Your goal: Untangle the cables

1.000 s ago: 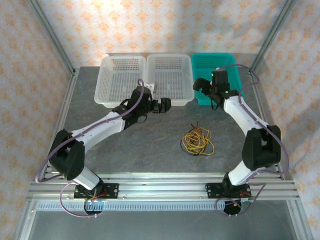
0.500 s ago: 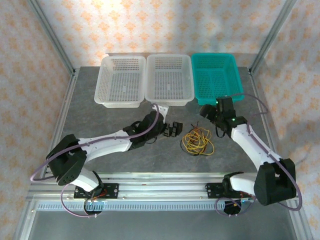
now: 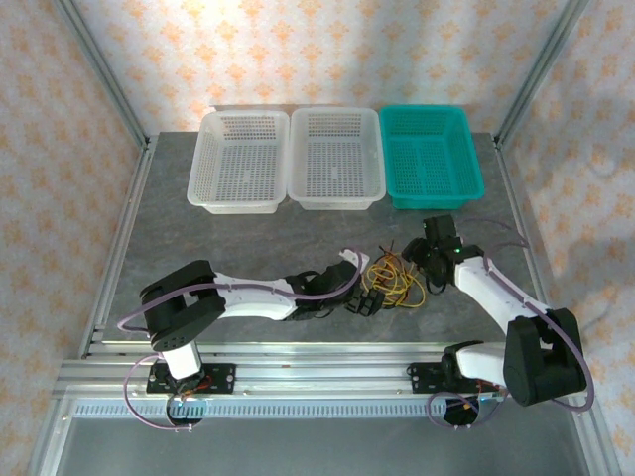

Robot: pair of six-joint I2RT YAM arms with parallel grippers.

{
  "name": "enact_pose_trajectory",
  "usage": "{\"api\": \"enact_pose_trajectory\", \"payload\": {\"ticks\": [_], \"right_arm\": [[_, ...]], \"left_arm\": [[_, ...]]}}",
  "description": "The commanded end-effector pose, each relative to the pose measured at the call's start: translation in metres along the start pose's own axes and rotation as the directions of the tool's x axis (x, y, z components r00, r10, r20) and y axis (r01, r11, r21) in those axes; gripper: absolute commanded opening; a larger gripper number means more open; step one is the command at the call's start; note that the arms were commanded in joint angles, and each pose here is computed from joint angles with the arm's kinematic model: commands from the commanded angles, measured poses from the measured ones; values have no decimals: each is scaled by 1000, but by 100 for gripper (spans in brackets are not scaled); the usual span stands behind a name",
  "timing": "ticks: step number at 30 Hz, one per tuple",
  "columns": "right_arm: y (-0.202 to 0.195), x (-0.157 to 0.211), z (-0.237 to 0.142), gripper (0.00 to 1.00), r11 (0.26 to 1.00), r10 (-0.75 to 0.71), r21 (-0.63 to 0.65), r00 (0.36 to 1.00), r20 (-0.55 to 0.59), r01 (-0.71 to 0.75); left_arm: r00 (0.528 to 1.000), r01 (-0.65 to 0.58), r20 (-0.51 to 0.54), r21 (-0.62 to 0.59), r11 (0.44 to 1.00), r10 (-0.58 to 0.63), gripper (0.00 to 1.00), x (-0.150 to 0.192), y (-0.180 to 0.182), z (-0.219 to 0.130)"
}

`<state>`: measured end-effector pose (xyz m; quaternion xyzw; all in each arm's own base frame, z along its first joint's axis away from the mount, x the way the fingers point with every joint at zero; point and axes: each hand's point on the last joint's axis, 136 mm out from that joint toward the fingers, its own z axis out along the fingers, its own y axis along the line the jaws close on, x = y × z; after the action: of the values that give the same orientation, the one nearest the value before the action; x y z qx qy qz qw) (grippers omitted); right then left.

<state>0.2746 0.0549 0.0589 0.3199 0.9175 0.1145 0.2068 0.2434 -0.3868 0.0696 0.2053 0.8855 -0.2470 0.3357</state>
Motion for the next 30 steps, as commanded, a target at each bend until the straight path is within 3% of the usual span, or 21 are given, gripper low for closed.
{"api": "enact_pose_trajectory", "payload": {"ticks": [1, 8, 11, 15, 23, 30], "right_arm": [[-8, 13, 1, 72, 1000, 14, 13, 999, -45, -13], [-10, 29, 3, 76, 1000, 15, -11, 995, -102, -16], [-11, 35, 4, 86, 999, 20, -24, 992, -121, -23], [-9, 44, 7, 86, 998, 38, -43, 987, -153, -45], [27, 62, 3, 79, 988, 26, -147, 983, -184, -54], [86, 90, 2, 70, 963, 8, -261, 971, -241, -72]], "left_arm": [[999, 7, 54, 1, 1000, -7, 99, -17, -7, 0], [998, 23, 64, 5, 1000, -23, 99, -17, -6, -1], [997, 31, 67, -30, 999, -29, 99, -20, 0, -6], [996, 53, 79, -19, 998, -51, 99, -24, 5, -12], [987, 133, 91, -4, 991, -132, 99, -27, 25, -18], [950, 267, 179, -51, 962, -254, 99, -45, 99, -59]]}}
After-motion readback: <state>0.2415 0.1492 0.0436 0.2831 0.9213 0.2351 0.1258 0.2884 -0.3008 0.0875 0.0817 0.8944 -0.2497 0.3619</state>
